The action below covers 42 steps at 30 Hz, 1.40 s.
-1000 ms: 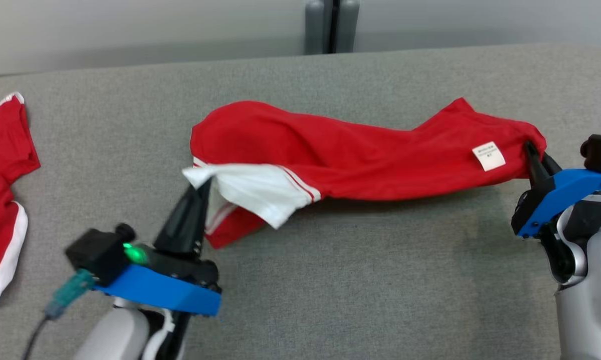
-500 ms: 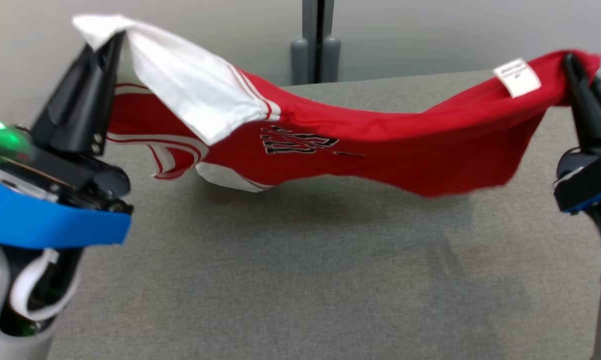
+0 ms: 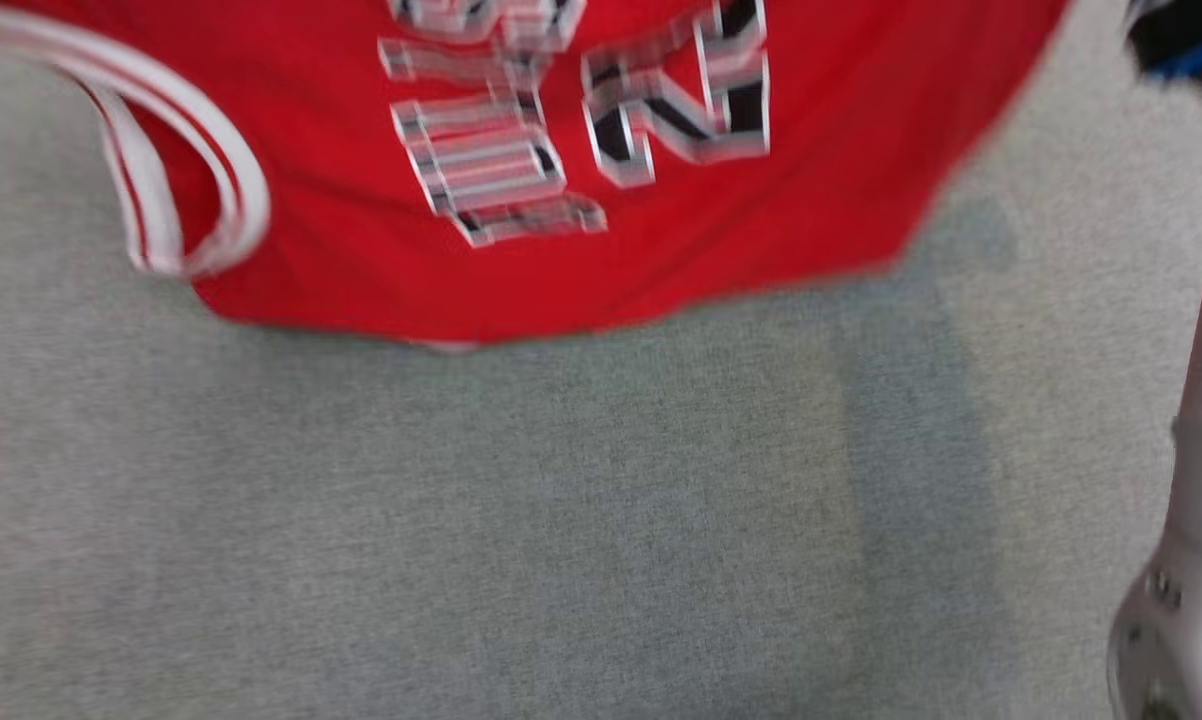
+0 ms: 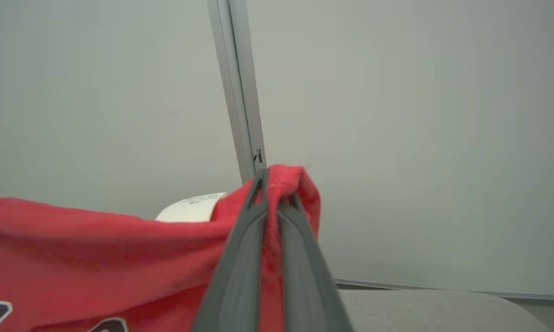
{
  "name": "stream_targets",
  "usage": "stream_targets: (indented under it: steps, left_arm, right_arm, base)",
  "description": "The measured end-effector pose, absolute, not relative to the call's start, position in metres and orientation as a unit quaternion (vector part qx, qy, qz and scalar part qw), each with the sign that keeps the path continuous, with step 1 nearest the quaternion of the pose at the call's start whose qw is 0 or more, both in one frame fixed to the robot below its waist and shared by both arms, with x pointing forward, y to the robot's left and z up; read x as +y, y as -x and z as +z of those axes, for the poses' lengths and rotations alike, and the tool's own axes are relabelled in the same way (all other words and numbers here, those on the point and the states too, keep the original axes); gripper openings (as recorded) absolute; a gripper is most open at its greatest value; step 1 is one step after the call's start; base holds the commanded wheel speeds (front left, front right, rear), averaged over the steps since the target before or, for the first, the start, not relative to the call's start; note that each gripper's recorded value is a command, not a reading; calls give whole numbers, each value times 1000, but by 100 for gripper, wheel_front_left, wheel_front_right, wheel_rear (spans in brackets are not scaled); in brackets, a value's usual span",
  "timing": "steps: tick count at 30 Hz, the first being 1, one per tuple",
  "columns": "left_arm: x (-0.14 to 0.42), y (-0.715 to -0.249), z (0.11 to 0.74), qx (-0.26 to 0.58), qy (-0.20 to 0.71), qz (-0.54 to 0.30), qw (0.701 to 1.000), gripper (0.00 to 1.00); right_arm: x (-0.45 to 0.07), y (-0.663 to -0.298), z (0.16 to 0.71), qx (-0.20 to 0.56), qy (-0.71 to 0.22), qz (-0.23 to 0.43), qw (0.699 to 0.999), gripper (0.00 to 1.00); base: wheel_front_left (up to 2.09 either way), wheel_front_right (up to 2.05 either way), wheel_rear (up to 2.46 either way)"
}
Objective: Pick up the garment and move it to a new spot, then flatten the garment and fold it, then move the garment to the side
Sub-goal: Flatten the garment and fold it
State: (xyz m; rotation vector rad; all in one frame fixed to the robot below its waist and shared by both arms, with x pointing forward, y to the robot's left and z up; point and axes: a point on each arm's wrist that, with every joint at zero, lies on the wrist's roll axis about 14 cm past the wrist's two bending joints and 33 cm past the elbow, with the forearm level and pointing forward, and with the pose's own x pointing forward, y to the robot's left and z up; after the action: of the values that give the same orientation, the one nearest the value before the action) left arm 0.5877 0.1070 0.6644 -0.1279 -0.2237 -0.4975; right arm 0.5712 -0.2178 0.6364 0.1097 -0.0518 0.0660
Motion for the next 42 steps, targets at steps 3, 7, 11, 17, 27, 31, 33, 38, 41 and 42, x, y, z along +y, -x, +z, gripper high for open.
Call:
stream_targets:
  steps: [3, 7, 11, 17, 27, 31, 33, 38, 41, 42]
  left_arm:
    - [115, -627, 671, -147, 45, -225, 962, 0]
    - [128, -659, 694, -216, 9, -197, 956, 0]
    - [133, -669, 721, -285, -34, -182, 940, 0]
    - [120, -671, 699, -293, -63, -203, 932, 0]
    - [111, -622, 538, -90, -5, -233, 968, 0]
    - [119, -569, 498, -18, 52, -205, 977, 0]
    - [121, -536, 480, 20, 84, -191, 978, 0]
    - [117, -437, 451, 115, 176, -153, 966, 0]
    - [107, -394, 450, 146, 221, -144, 954, 0]
    - [106, -383, 451, 152, 232, -139, 951, 0]
  right_arm:
    - [-221, -610, 654, -90, -65, 26, 993, 0]
    - [-214, -648, 677, -166, -51, 27, 984, 0]
    - [-207, -672, 680, -200, -47, 28, 978, 0]
    - [-205, -691, 625, -153, -42, 23, 987, 0]
    - [-210, -655, 470, 61, -26, 25, 997, 0]
    - [-189, -615, 427, 163, -33, 55, 984, 0]
    - [-190, -595, 419, 196, -30, 59, 978, 0]
    - [-206, -540, 419, 238, -44, 47, 969, 0]
    - [-218, -514, 422, 246, -52, 33, 967, 0]
    - [-222, -504, 421, 252, -54, 27, 966, 0]
  base:
    - [0, 0, 0]
    - [0, 0, 0]
    - [0, 0, 0]
    - [0, 0, 0]
    - [0, 0, 0]
    - [0, 0, 0]
    - [0, 0, 0]
    - [0, 0, 0]
    - [0, 0, 0]
    - [0, 0, 0]
